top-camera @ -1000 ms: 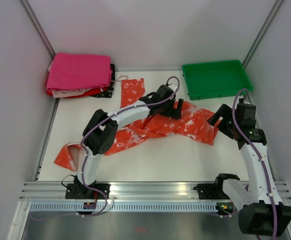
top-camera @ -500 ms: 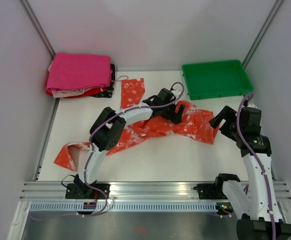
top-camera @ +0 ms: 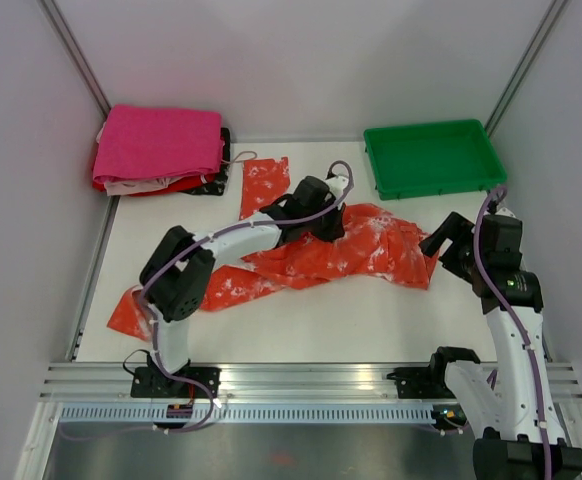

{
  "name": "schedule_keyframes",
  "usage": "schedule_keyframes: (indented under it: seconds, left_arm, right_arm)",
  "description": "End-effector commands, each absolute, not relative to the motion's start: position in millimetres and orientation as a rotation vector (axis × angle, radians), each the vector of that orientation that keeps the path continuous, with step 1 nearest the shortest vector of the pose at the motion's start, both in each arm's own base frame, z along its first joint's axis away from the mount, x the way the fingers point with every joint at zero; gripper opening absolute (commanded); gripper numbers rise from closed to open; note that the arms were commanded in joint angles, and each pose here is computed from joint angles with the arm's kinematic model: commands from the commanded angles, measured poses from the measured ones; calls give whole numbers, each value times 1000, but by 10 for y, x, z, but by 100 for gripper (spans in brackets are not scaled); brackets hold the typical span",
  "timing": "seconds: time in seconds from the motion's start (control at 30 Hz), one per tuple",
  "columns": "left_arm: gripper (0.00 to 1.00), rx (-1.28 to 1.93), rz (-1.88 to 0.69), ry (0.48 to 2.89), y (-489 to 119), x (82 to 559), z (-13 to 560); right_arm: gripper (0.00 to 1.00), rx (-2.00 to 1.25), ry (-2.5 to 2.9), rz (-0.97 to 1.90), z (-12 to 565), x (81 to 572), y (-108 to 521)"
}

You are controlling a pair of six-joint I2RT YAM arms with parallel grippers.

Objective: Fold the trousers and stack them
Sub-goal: Flatten the trousers out

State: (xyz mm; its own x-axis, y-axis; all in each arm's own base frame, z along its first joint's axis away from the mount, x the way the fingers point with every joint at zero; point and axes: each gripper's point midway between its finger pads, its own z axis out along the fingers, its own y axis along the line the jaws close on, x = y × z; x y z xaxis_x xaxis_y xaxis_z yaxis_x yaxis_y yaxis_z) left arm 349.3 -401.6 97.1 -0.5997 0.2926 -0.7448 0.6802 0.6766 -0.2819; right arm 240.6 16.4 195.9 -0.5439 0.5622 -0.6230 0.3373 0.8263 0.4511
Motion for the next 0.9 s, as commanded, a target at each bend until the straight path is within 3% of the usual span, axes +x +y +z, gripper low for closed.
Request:
schedule_keyframes:
  seconds: [0.0, 0.13, 0.2, 0.3, 0.37, 0.43, 0.57, 0.6, 0.63, 0.87]
  left_arm:
    - [2, 824, -860, 1822, -4209, 3151, 2210]
    - [2, 988, -876, 1636, -4390, 2329, 2418]
    - [3, 1043, -870, 1631, -4380, 2033, 2249]
    - [4, 1191, -923, 1635, -4435, 1186, 1926]
    - [8, 1201, -893, 1648, -4406, 963, 1804]
    - [20, 1209, -907, 1693, -4372, 710, 1675]
    - [54, 1140, -793, 1836, -4112, 770, 1406]
    - [80, 1108, -769, 1845, -4058, 816, 1419]
    - [97, 1031, -698, 1872, -3944, 939, 1396]
    - [100, 530, -498, 2051, -3322, 1645, 1804]
  right_arm:
    - [91, 711, 2150, 346, 2098, 2475, 112]
    - [93, 751, 2113, 297, 2300, 2575, 13]
    - [97, 763, 2084, 219, 2417, 2610, -116]
    - [98, 798, 2071, 132, 2464, 2608, -258]
    - [98, 811, 2086, 132, 2415, 2590, -252]
    - [98, 818, 2088, 167, 2389, 2584, -206]
    - [98, 798, 2122, 189, 2123, 2547, -150]
    - [97, 775, 2138, 223, 2053, 2554, -91]
    - [96, 762, 2136, 239, 1989, 2585, -71]
    - [73, 785, 2281, 270, 1028, 2667, 12]
